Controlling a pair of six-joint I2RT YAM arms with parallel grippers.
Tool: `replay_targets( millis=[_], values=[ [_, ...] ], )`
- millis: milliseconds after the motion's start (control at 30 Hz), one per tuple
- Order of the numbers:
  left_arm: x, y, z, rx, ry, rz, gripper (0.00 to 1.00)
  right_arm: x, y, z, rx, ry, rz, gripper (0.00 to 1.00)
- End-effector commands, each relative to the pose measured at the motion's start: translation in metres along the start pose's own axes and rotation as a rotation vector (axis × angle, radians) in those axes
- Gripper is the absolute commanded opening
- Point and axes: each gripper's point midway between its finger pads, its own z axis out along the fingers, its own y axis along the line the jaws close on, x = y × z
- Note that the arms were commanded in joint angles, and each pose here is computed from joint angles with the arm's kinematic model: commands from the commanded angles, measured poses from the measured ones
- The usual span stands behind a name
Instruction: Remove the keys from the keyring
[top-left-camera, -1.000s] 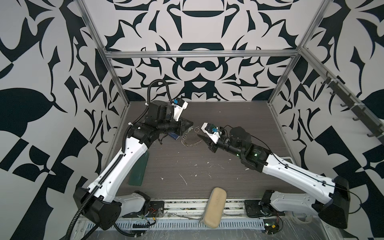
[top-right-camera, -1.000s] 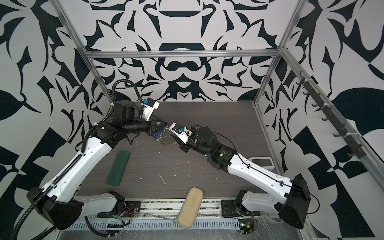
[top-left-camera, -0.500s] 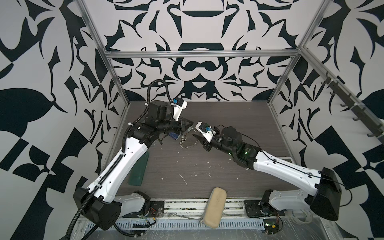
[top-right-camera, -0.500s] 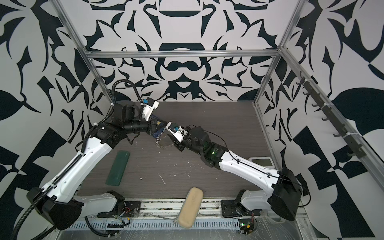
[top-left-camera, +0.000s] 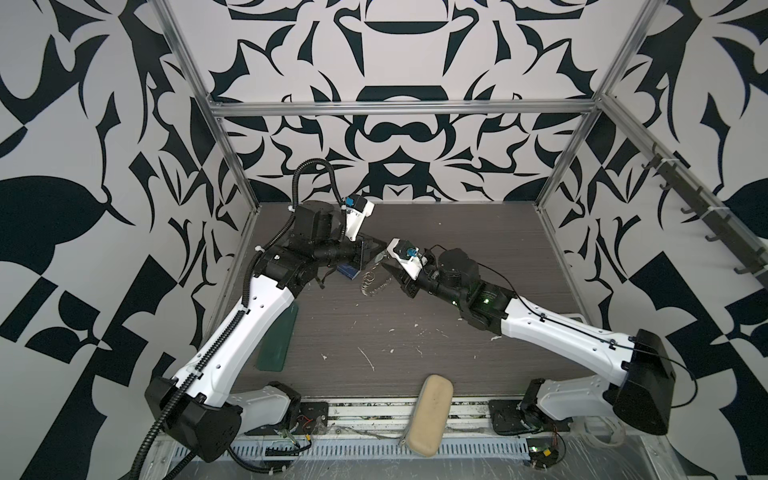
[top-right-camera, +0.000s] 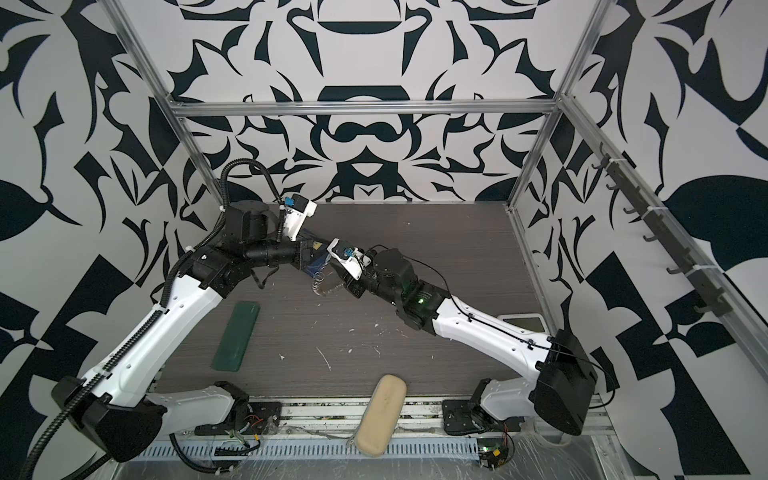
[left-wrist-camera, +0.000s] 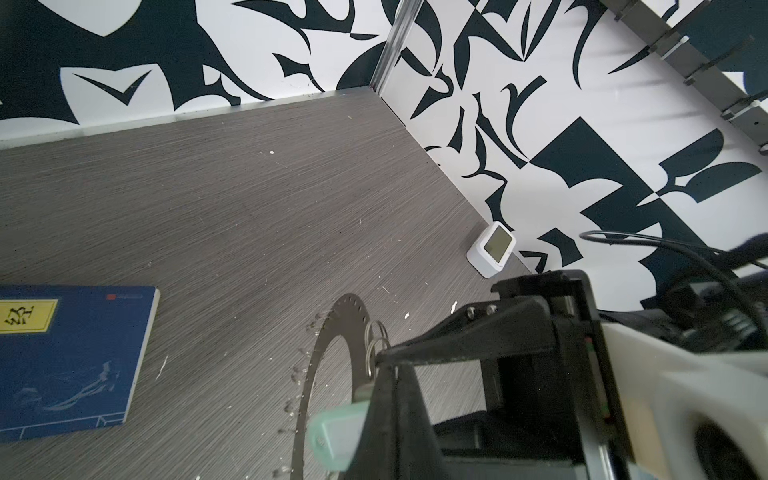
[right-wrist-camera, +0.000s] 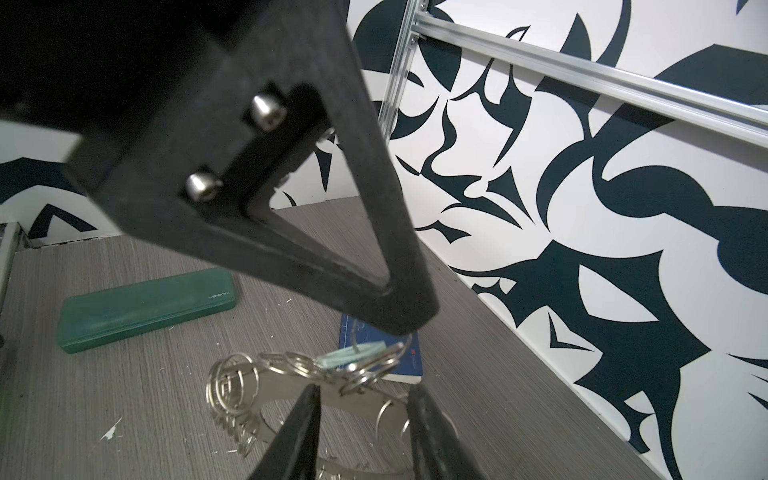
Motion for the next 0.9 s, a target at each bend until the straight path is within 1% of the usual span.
replay_targets(
  millis=[0, 267, 433, 500, 633, 767, 867],
  values=[
    [-0.001, -0.007, -0.004, 0.027, -0.022, 0.002, 0.0, -0.041, -0.009, -0.006, 0.031, -0.109, 0.002, 0.39],
    [0.0, -0.008, -0.005, 0.027, -0.023, 0.004, 0.0, -0.048, -0.012, -0.008, 0.044, -0.108, -0.015, 0.38],
    [-0.001, -0.008, -0.007, 0.024, -0.03, 0.007, 0.0, -0.044, -0.012, -0.008, 0.043, -0.088, -0.031, 0.36],
    [-0.001, -0.008, -0.006, 0.021, -0.029, 0.008, 0.0, -0.044, -0.008, -0.009, 0.022, -0.091, -0.031, 0.38],
    [-0.001, -0.008, -0.007, 0.021, -0.031, 0.011, 0.0, -0.049, -0.001, -0.016, -0.021, -0.117, -0.024, 0.46],
    [-0.002, -0.008, -0.007, 0.018, -0.034, 0.013, 0.0, -0.05, 0.0, -0.024, -0.026, -0.121, -0.022, 0.48],
    [-0.002, -0.008, -0.007, 0.018, -0.034, 0.014, 0.0, -0.043, 0.0, -0.024, -0.027, -0.095, -0.027, 0.48]
  ],
)
